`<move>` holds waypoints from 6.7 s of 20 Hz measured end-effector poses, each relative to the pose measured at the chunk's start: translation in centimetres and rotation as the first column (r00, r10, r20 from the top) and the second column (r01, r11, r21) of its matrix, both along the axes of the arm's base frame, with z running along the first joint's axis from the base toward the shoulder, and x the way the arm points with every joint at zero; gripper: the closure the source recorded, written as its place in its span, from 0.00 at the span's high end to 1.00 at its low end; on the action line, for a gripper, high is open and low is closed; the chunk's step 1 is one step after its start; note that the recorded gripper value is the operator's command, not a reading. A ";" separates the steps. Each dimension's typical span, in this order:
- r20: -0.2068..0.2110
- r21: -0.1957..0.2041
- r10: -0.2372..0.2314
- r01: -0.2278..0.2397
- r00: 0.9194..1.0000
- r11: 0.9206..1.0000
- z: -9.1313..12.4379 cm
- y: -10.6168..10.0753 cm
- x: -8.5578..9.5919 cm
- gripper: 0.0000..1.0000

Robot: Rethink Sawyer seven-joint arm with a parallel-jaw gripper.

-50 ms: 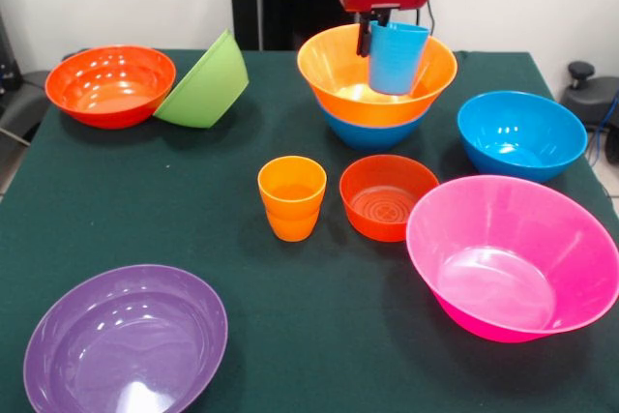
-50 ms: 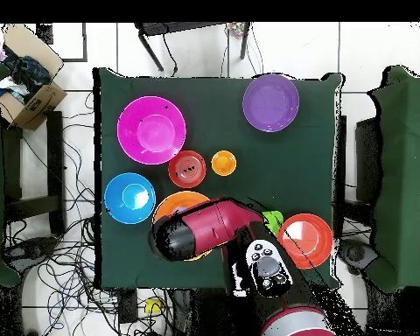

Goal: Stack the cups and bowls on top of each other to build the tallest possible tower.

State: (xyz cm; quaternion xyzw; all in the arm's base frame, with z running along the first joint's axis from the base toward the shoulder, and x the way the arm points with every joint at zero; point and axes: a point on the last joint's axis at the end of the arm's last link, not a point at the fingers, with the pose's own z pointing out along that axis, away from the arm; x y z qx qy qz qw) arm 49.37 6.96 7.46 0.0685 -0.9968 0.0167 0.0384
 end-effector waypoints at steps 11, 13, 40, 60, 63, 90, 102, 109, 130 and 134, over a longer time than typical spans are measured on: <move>-0.019 0.004 0.009 -0.009 1.000 1.000 -0.9 0.1 -0.6 0.00; -0.024 0.006 0.009 -0.009 1.000 1.000 -1.0 0.1 -0.7 0.00; 0.017 0.027 -0.037 0.037 0.999 0.999 0.8 -3.5 0.9 1.00; 0.285 0.142 -0.115 0.077 0.952 0.987 7.6 -14.7 4.9 1.00; 0.347 0.153 -0.093 0.042 0.933 0.987 5.3 -17.1 4.0 1.00; 0.331 0.156 -0.060 0.008 0.942 0.988 5.0 -21.1 3.1 1.00; 0.324 0.220 -0.083 0.011 0.942 0.975 2.9 -20.6 2.4 1.00; 0.303 0.268 -0.151 0.068 0.941 0.961 1.7 -22.4 1.2 1.00; 0.306 0.356 -0.247 0.130 0.919 0.925 1.0 -24.6 -0.2 1.00; 0.295 0.395 -0.274 0.144 0.915 0.907 0.4 -24.4 -0.8 1.00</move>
